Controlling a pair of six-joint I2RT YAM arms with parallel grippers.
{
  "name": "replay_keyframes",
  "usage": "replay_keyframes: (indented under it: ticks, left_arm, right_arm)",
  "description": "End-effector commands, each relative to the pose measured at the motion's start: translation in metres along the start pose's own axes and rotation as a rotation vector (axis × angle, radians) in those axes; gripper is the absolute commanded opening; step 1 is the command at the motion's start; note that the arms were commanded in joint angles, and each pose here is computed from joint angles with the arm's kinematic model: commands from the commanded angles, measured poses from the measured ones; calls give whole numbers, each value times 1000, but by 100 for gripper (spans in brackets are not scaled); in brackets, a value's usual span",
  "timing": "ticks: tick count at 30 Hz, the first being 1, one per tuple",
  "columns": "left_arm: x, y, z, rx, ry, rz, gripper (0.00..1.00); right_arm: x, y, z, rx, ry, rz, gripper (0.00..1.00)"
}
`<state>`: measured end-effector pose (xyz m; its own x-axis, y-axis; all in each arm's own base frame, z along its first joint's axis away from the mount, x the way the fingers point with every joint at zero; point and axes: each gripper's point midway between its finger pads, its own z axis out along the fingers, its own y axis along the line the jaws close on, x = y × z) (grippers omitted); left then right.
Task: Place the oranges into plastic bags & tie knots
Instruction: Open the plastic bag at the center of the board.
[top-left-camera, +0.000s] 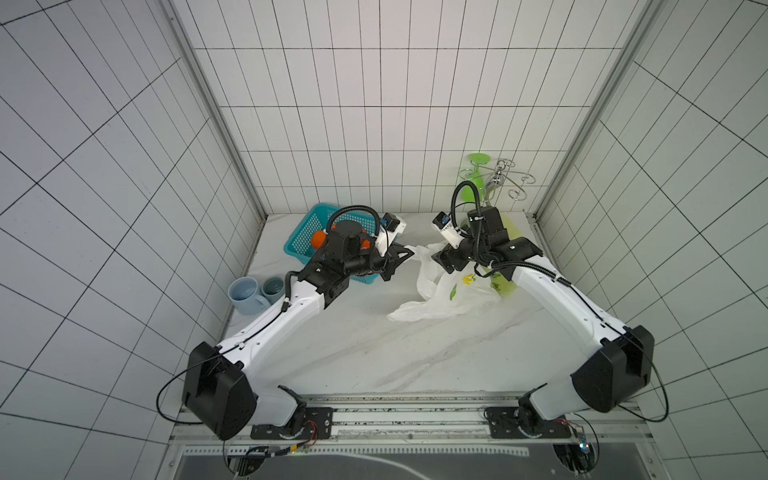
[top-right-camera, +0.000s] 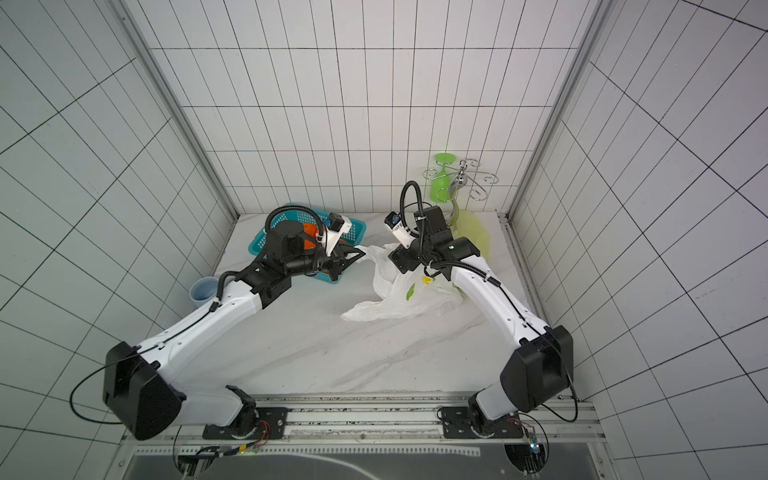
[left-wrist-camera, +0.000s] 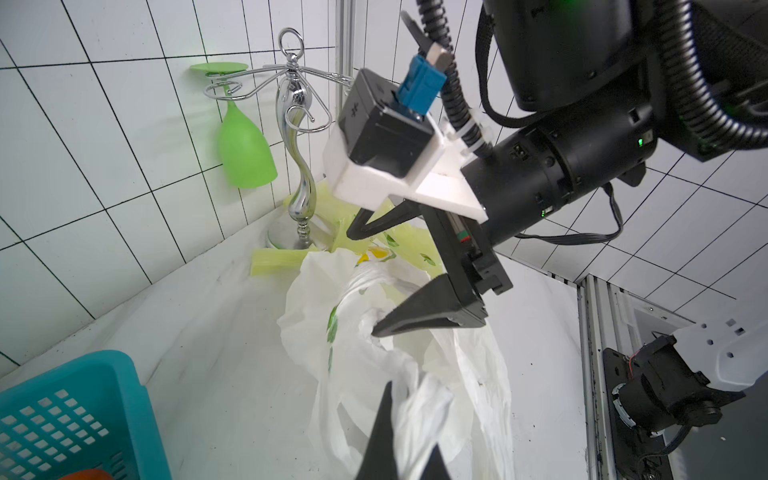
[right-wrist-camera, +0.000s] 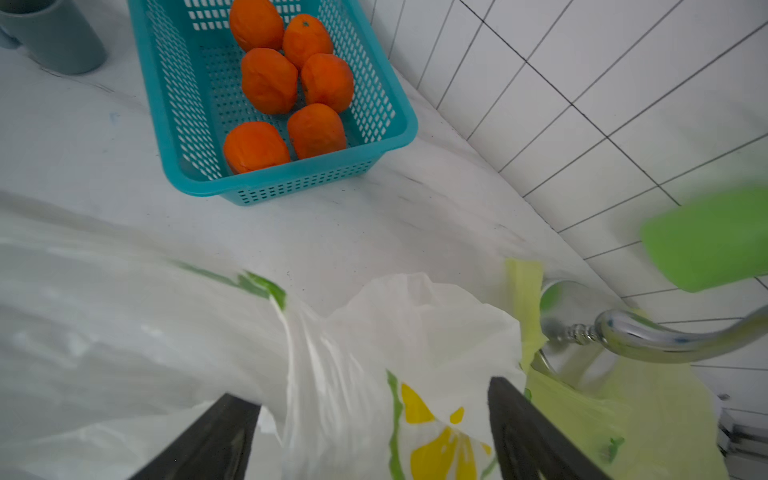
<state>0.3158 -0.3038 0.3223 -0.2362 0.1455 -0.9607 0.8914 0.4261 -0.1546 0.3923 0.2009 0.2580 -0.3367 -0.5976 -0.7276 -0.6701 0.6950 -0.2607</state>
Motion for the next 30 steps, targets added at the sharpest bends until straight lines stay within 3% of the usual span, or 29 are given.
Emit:
replay_keyframes:
  ticks: [1, 5, 7, 9, 12, 14, 17, 21, 25, 30]
  left_arm:
    - [-10, -9, -7, 13, -35, 56, 0]
    - [-9, -6, -13, -27, -23, 123, 0]
    - [-3, -1, -18, -74, 5, 242, 0]
    - [10, 13, -25, -168, 59, 396, 0]
    - [51, 55, -34, -352, 249, 693, 0]
    - [101, 74, -39, -358, 439, 912, 0]
    - [154, 89, -47, -322, 640, 1096, 3]
    - [161, 84, -49, -268, 678, 1049, 17]
    - [123, 39, -47, -131, 510, 825, 33]
    - [76, -10, -52, 8, 312, 633, 44]
  right_arm:
    - [30, -22, 9, 155, 97, -11, 77]
    - [44, -38, 5, 213, 146, -38, 46]
    - [41, -57, -1, 262, 152, -60, 28]
    - [22, -78, -20, 300, 113, -55, 17]
    - [-17, -91, -58, 203, -50, 58, 5]
    - [-27, -89, -70, 109, -117, 138, 1]
    - [-24, -70, -64, -22, -137, 202, 0]
    - [-13, -51, -48, -123, -124, 226, 0]
    - [0, -53, -33, -116, -81, 231, 1]
    - [4, -52, -25, -119, -64, 238, 4]
